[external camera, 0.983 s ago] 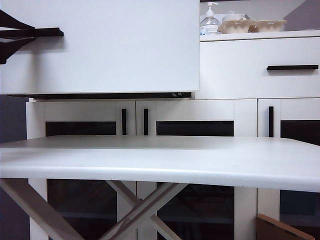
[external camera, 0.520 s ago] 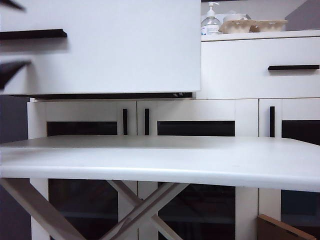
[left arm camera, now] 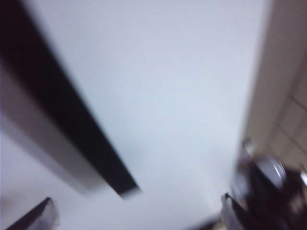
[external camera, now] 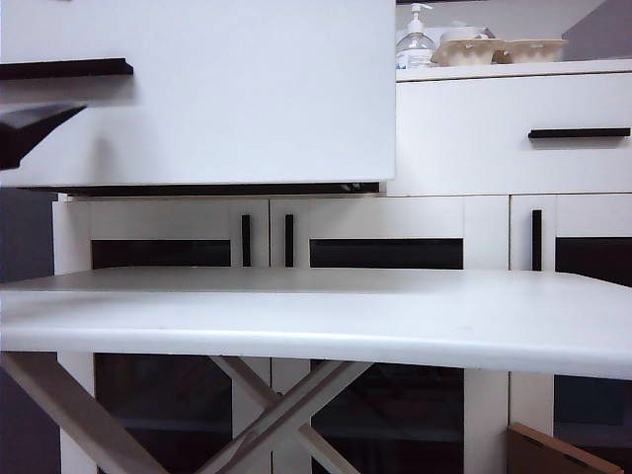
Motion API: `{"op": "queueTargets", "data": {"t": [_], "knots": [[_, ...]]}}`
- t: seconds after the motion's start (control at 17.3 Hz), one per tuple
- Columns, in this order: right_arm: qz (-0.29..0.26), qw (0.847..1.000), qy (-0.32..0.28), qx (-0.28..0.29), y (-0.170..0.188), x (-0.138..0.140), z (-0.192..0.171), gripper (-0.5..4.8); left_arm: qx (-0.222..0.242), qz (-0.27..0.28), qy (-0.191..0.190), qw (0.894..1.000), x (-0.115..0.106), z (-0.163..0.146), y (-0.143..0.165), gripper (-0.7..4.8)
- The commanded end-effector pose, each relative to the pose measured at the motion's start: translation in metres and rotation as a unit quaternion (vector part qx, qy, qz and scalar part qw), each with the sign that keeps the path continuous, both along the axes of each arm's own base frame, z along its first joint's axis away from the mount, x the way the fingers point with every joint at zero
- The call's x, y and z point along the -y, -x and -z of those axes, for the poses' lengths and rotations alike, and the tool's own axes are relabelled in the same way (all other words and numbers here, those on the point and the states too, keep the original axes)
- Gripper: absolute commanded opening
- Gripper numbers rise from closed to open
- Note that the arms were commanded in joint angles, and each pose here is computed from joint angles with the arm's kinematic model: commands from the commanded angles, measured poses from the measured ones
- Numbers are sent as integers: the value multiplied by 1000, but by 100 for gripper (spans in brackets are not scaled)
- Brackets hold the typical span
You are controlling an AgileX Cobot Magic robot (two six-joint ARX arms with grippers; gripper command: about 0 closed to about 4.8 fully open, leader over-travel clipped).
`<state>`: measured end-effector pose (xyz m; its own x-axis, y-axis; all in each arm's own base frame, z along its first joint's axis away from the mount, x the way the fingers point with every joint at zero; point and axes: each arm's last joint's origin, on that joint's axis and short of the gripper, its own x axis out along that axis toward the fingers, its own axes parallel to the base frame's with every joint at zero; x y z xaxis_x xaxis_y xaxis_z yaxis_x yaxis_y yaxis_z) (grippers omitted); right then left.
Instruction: Pick up a can of beer from the white table, open the left drawer, place the beer inside the drawer, and finally close the drawer.
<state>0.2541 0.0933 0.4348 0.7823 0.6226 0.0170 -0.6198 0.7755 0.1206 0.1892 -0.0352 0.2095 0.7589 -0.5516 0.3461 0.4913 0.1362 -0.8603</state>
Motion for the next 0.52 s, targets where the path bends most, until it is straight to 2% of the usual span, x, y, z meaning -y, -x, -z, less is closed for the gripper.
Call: {"op": "queueTargets", "data": {"t": [0.06,0.12,0.23,0.29,0.35,0.46,0.52], "knots": [[-1,998,-19,52,6,1,-16,-5,39,75,-35,996,3,-9,7,479],[-1,998,-19,53,6,1,-16,-5,47,98,-45,993,4,-11,9,479],[-1,998,-20,56,5,1,-16,-5,72,137,-63,986,6,-20,11,179],[-2,998,-21,56,5,1,-16,-5,90,152,-65,982,7,-31,11,77],[-2,998,-21,55,5,1,-16,-5,98,155,-61,981,7,-37,10,67],[-2,998,-27,52,4,1,-16,-5,141,164,-58,975,8,-67,4,45],[-3,998,-34,50,4,1,-16,-5,181,176,-70,965,9,-91,0,17]]}}
